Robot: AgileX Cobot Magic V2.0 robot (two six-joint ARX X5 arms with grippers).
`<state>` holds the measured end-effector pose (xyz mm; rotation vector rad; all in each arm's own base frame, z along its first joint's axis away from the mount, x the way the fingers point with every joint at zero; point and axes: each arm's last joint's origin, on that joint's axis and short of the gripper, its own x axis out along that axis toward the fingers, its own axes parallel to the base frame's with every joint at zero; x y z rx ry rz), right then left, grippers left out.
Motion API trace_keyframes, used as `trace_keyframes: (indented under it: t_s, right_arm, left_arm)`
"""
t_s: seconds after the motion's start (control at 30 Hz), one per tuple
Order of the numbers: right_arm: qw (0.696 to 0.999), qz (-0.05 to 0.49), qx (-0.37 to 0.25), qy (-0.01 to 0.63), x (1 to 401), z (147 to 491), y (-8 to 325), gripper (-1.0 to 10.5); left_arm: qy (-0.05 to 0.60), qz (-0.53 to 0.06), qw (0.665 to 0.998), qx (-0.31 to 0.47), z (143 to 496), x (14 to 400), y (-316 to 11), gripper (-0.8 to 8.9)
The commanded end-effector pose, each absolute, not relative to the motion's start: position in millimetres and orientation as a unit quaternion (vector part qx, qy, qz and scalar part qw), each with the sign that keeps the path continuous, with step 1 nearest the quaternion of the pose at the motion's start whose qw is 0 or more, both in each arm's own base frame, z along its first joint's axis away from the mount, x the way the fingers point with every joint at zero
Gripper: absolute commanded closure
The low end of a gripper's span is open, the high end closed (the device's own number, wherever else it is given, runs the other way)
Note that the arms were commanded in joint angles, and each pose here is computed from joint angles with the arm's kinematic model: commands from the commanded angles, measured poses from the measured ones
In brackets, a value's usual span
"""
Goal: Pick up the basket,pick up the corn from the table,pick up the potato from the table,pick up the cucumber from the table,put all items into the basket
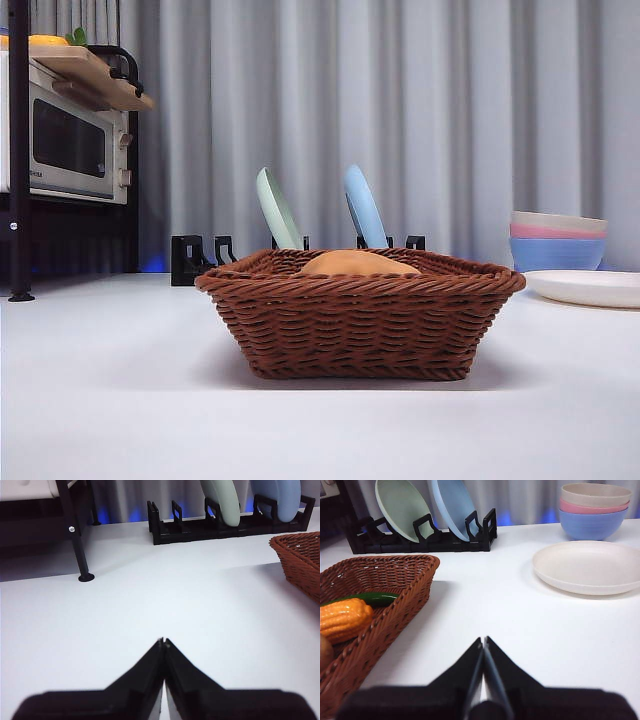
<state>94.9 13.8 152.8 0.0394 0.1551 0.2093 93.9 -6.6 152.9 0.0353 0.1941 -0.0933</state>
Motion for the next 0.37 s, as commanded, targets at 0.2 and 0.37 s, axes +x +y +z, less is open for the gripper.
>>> trace_keyframes:
  t_s: [0.2,0.37]
  right_arm:
    - [0.990,0.103,0.025,0.089,95.1,148.5,13.7,9.5]
    - [0.990,0.103,0.025,0.089,95.2,148.4,13.7,9.5]
  left_arm:
    - [0.102,-0.044,0.994,0.013,148.3,94.5,-6.4,8.17]
    - [0.102,-0.044,0.994,0.013,148.3,94.5,-6.4,8.17]
